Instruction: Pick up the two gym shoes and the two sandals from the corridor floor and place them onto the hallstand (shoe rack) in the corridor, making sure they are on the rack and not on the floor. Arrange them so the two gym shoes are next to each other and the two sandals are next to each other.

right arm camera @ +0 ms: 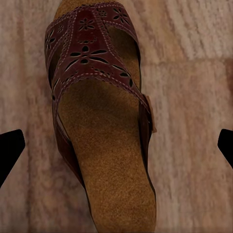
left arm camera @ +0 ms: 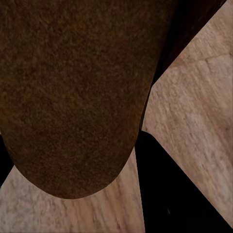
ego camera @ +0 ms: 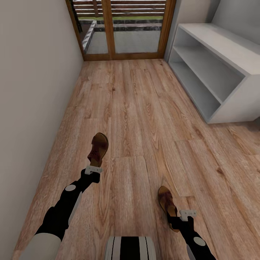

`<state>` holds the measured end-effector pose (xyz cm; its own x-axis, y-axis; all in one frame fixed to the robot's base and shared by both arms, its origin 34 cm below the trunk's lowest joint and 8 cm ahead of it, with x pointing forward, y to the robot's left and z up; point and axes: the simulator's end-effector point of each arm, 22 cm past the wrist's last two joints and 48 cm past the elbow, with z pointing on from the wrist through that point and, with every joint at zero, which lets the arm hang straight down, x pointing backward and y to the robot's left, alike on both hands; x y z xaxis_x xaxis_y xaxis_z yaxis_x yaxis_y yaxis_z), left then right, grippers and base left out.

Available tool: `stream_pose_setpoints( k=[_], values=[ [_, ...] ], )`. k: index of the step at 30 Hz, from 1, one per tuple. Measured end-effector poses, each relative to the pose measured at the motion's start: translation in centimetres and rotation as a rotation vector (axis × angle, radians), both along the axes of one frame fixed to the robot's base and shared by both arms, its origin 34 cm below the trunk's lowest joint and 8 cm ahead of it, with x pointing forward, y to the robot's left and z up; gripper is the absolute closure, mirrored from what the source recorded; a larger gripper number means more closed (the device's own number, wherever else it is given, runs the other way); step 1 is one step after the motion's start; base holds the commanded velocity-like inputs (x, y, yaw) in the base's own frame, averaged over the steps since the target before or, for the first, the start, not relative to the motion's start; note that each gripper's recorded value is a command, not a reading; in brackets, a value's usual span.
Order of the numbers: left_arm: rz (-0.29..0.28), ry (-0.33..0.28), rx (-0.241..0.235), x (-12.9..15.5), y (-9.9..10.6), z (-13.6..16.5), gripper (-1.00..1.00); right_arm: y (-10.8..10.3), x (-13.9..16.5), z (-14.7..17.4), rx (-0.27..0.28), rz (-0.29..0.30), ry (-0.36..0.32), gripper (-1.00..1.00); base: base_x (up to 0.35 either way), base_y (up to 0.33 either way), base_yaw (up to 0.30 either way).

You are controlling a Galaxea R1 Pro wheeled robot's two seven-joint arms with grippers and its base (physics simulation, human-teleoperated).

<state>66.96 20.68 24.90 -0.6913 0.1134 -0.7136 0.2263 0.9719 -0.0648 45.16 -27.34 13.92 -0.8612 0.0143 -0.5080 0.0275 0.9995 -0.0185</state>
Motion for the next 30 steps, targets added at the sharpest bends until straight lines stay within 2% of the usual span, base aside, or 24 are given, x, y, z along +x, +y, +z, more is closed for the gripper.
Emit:
stream_pose_setpoints(
  k=[6, 21, 30],
  values=[
    [0.000, 0.011, 0.000, -0.3, 0.0, -0.7, 1.00, 0.0, -0.5, -0.5, 0.000, -0.001, 0.012, -1.00, -0.001, 0.000, 0.000],
    [0.002, 0.090, 0.002, -2.5, 0.2, -5.4, 1.00, 0.0, -3.4, -3.4, 0.002, -0.001, 0.090, -1.00, 0.000, 0.000, 0.000],
    [0.003, 0.098, 0.002, -2.7, 0.2, -5.9, 1.00, 0.0, -3.8, -3.6, 0.001, -0.001, 0.098, -1.00, 0.000, 0.000, 0.000]
  ],
)
